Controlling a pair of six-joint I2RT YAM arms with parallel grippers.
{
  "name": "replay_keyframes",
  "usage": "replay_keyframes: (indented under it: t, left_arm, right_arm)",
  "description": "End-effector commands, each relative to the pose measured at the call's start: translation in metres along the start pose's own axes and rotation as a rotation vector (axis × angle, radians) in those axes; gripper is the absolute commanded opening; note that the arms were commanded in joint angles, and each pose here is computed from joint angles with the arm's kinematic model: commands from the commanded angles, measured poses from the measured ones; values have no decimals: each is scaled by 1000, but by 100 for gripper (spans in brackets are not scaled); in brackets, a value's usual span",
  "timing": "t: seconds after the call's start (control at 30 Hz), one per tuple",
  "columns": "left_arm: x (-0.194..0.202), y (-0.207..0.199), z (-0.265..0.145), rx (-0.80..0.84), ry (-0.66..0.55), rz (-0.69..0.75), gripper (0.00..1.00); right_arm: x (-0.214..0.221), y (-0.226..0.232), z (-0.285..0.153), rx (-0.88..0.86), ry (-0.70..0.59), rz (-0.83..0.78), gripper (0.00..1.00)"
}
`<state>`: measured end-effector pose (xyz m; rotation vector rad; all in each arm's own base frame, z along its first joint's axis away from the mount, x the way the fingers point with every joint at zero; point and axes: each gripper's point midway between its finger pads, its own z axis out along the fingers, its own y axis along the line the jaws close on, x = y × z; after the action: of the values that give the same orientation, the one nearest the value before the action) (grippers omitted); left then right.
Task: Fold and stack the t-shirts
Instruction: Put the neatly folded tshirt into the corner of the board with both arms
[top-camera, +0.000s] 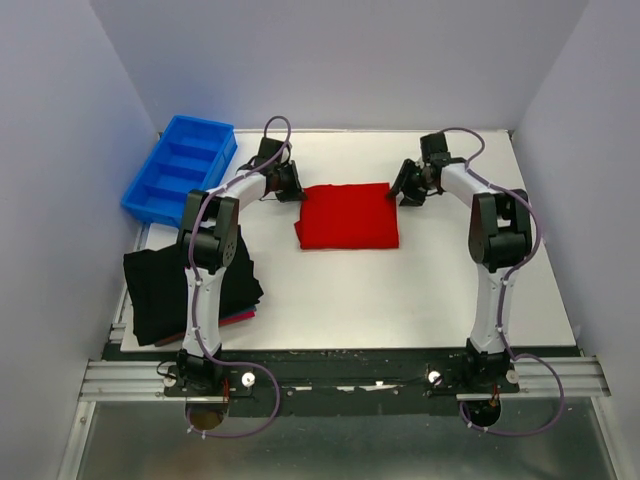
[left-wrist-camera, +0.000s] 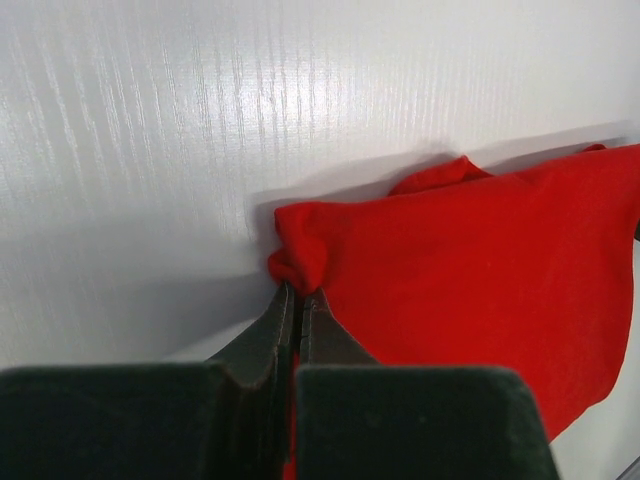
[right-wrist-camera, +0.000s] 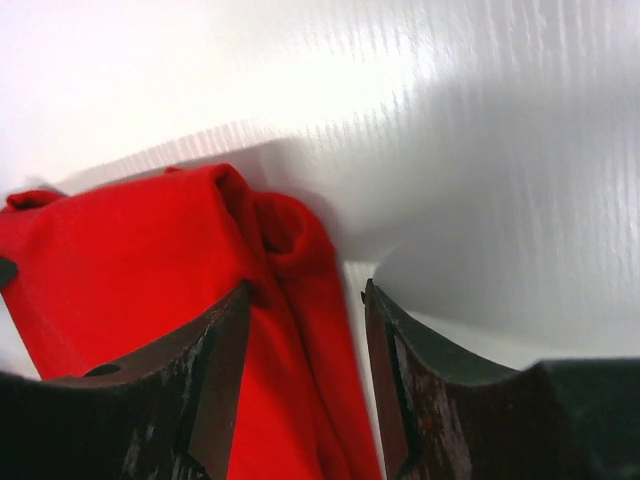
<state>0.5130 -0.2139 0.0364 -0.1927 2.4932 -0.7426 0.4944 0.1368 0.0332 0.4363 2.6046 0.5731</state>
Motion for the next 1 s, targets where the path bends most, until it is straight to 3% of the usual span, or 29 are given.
replay_keyframes:
  t: [0.0, 0.37, 0.57, 0.77, 0.97]
  left_arm:
    - [4, 16, 8, -49, 21, -2, 0]
    - [2, 13, 12, -40, 26, -13, 0]
    - [1, 11, 13, -38, 26, -15, 0]
    - [1, 10, 13, -36, 28, -14, 0]
    - [1, 7, 11, -30, 29, -9, 0]
  right_arm:
    - [4, 3, 14, -10, 47, -17, 58]
    - [4, -4, 23, 108, 78, -8, 52]
    - [12, -5, 28, 106, 122, 5, 37]
    - [20, 3, 28, 73, 144, 6, 35]
    - [13, 20, 27, 11, 155, -33, 4]
